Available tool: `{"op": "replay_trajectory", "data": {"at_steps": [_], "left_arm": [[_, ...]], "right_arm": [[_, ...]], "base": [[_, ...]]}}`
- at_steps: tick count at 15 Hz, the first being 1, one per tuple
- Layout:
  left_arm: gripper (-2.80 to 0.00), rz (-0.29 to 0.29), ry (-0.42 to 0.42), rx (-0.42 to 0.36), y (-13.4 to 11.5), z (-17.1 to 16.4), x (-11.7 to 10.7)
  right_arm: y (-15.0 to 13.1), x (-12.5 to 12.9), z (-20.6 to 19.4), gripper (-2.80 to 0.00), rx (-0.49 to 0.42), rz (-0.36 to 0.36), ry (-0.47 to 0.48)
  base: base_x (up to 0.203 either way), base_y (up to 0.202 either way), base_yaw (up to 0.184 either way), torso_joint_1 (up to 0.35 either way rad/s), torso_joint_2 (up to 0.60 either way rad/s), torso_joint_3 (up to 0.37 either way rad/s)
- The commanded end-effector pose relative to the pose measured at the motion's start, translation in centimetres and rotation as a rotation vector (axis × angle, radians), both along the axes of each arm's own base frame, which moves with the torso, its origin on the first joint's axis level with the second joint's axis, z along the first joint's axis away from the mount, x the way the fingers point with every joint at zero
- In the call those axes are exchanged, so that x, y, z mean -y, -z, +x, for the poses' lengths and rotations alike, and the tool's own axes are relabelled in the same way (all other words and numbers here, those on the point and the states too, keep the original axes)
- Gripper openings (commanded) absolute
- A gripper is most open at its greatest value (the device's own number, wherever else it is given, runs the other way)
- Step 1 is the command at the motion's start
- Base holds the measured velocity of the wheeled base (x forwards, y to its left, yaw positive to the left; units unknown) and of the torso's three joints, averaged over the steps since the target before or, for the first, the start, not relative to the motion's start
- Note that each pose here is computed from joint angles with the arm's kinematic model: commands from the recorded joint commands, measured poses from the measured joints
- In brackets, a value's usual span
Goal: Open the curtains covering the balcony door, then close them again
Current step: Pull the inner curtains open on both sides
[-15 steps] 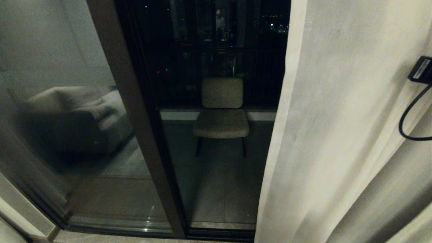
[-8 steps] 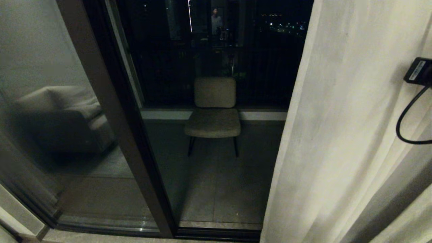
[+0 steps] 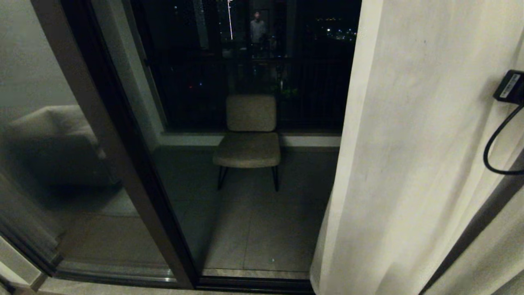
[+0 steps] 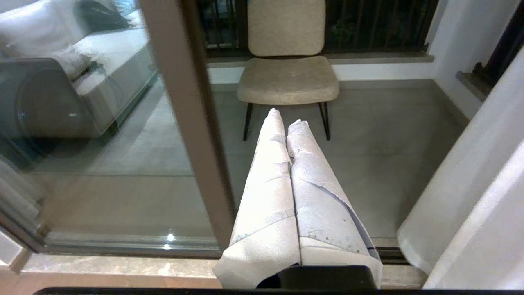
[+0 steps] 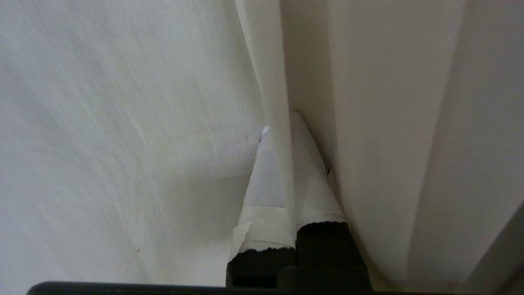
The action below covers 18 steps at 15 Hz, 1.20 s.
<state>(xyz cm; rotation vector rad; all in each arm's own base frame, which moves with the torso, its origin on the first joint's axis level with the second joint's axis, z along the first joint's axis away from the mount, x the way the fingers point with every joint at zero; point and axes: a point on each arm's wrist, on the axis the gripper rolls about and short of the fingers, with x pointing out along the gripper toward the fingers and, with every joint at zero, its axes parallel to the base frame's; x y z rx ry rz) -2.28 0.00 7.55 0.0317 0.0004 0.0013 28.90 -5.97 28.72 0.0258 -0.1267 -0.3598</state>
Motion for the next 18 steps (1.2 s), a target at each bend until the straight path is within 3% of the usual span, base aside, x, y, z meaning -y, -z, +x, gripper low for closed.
{"op": "replay_trajectory", "data": {"at_steps": [1, 8, 18], "left_arm": [[-2.8, 0.001, 0.0, 0.0, 0.0, 0.0, 0.0], [-2.8, 0.002, 0.0, 0.0, 0.0, 0.0, 0.0], [-2.8, 0.002, 0.0, 0.0, 0.0, 0.0, 0.0]], "right_arm": [[0.0, 0.1, 0.1, -2.8, 0.002, 0.0, 0.005], [0.1, 0.4, 0.0, -2.8, 0.001, 0.002, 0.014], [0.0, 2.9, -0.6, -2.8, 0.005, 0.005, 0.099]], "base": [[0.0, -0.19, 0.0, 0.002, 0.0, 0.002], [0.0, -0.176, 0.001, 0.004, 0.0, 0.002], [0.0, -0.005, 0.0, 0.0, 0.0, 0.0]]}}
